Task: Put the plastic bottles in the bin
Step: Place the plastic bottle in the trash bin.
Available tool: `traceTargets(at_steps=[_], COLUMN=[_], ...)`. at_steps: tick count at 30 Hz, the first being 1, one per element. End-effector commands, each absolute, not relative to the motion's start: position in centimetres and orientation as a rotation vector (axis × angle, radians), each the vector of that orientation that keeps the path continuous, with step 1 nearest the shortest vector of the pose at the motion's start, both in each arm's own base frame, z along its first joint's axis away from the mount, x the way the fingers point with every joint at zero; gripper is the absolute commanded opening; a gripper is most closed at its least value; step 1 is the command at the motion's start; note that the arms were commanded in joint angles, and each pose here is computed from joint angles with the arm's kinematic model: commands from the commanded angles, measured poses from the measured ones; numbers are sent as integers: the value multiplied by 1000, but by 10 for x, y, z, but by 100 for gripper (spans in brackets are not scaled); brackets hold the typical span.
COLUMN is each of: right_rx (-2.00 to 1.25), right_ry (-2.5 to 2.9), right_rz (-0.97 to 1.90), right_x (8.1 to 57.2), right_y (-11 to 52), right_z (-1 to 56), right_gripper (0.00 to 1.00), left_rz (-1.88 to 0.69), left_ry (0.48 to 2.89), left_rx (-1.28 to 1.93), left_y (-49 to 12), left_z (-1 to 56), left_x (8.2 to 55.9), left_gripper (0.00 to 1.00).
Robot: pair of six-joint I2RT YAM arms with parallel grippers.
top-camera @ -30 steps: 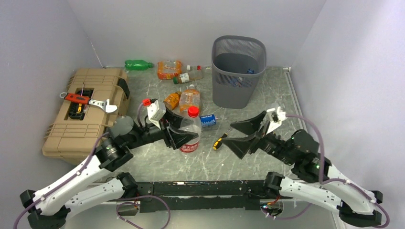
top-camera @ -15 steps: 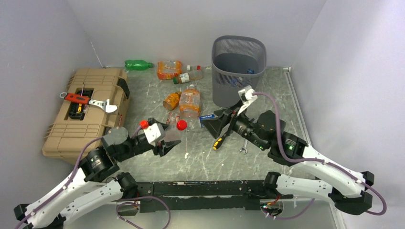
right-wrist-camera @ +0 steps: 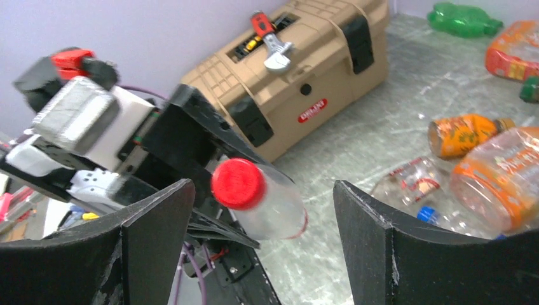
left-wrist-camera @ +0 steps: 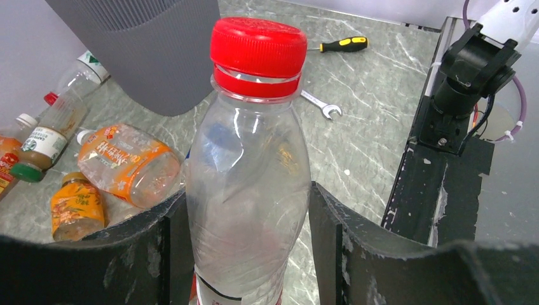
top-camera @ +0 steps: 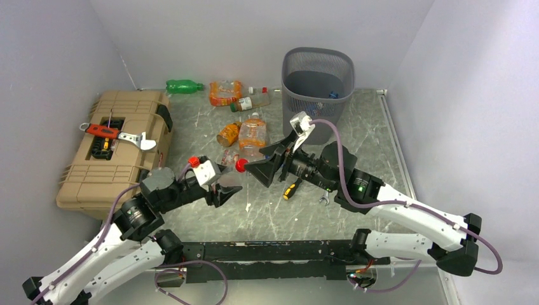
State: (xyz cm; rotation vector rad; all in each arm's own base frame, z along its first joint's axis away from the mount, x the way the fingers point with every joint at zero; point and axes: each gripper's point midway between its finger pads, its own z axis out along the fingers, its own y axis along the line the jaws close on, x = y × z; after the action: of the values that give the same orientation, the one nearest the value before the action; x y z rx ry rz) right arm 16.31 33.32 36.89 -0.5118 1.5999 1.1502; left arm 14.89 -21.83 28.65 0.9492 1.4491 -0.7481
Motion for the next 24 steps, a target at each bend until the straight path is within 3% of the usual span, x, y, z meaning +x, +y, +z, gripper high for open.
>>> traceTargets(at_steps=[1,6,13,18,24], right_rx=[-529,-548,-487,-447,-467], right_ry=[1453,1523,1607,1600,1627], right_rz=[1271,1237,1181,1189,1204], right_x=[148,154,169,171,169], right_y=[340,352,357,355,361], right_z=[403,388,367,370,364], right_gripper=[86,86,69,52,50], left_rz=[-802,-800,-805,-807,-813], left_ry=[1416,1429,1429,1433,1430], left_rx=[933,927,929,931,934], left_y=[-226,-227,-228,-228,-229], left_z=[299,295,294,293,293], left_x=[149,152,152,151,151], left_gripper=[15,15,15,15,16])
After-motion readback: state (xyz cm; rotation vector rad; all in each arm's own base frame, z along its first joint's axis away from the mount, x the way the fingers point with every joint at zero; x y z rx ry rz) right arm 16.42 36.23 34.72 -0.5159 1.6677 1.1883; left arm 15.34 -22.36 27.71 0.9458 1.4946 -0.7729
